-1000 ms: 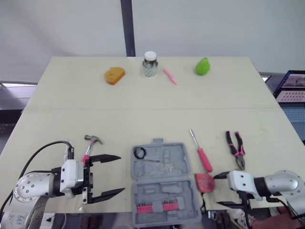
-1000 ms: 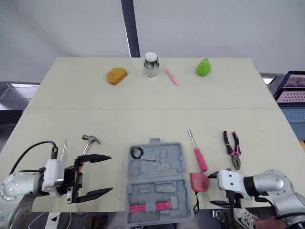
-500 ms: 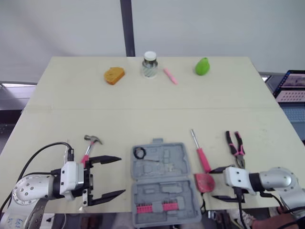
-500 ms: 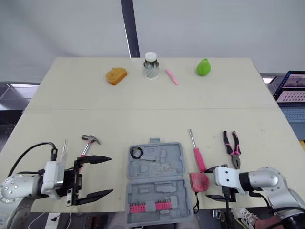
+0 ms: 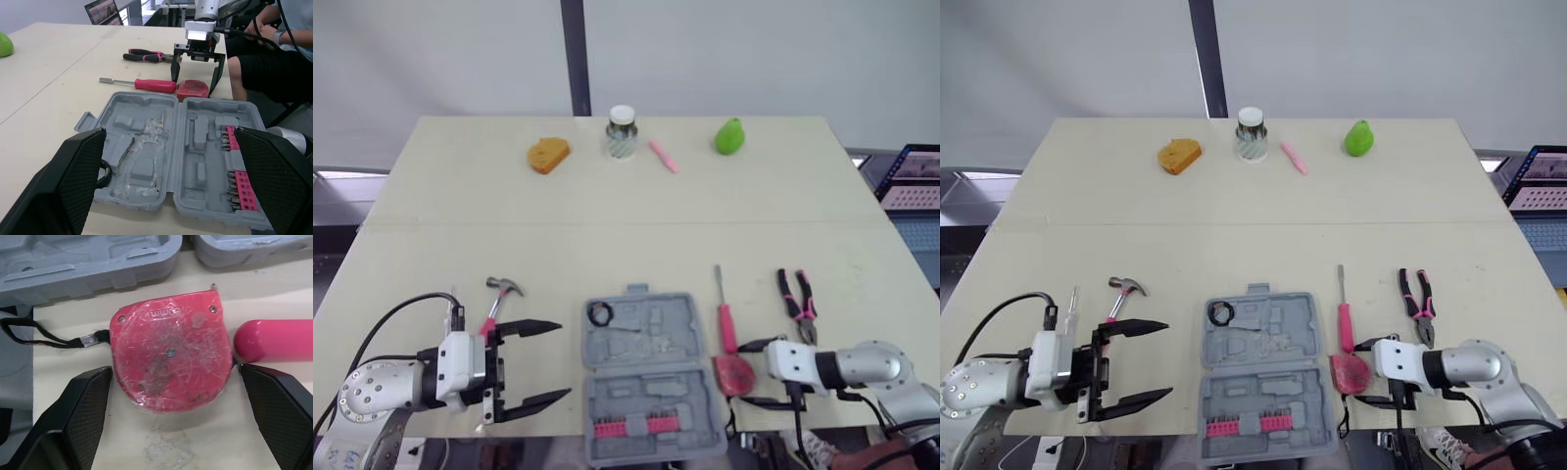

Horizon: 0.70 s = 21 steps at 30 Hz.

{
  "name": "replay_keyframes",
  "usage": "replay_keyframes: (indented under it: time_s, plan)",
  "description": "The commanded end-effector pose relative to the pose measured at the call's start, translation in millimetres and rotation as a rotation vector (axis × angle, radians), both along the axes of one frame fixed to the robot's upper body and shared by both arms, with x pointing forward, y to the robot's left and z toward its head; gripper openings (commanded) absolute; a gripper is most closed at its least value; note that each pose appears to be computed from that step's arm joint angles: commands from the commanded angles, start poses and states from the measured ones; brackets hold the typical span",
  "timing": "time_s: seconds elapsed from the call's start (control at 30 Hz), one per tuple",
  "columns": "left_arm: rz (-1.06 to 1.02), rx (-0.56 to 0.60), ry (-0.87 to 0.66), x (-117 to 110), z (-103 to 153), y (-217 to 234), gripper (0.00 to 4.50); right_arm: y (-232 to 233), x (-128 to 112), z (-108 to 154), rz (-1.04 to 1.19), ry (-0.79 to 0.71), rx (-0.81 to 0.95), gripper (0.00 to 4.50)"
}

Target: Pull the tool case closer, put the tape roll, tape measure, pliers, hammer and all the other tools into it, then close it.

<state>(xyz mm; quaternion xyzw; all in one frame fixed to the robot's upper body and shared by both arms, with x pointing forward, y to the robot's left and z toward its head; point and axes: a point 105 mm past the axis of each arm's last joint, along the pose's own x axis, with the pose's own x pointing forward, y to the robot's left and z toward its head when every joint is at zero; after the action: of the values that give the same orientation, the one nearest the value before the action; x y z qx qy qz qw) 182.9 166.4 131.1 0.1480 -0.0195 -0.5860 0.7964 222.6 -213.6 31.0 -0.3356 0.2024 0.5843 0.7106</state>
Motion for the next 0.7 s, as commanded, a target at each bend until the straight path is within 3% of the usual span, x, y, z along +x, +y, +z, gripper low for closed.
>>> replay_keyframes:
  time_s: [0.03, 0.7]
  plan:
    - [-0.018, -0.009, -0.037, -2.0, 7.6, -4.6, 4.5, 4.9, -1.1, 3.5, 0.03, -0.03, 0.008, 4.4]
    - [-0.013, -0.011, -0.037, -2.0, 7.8, -6.0, 4.5, 12.0, 5.5, 0.5, 0.06, -0.061, 0.002, 4.4]
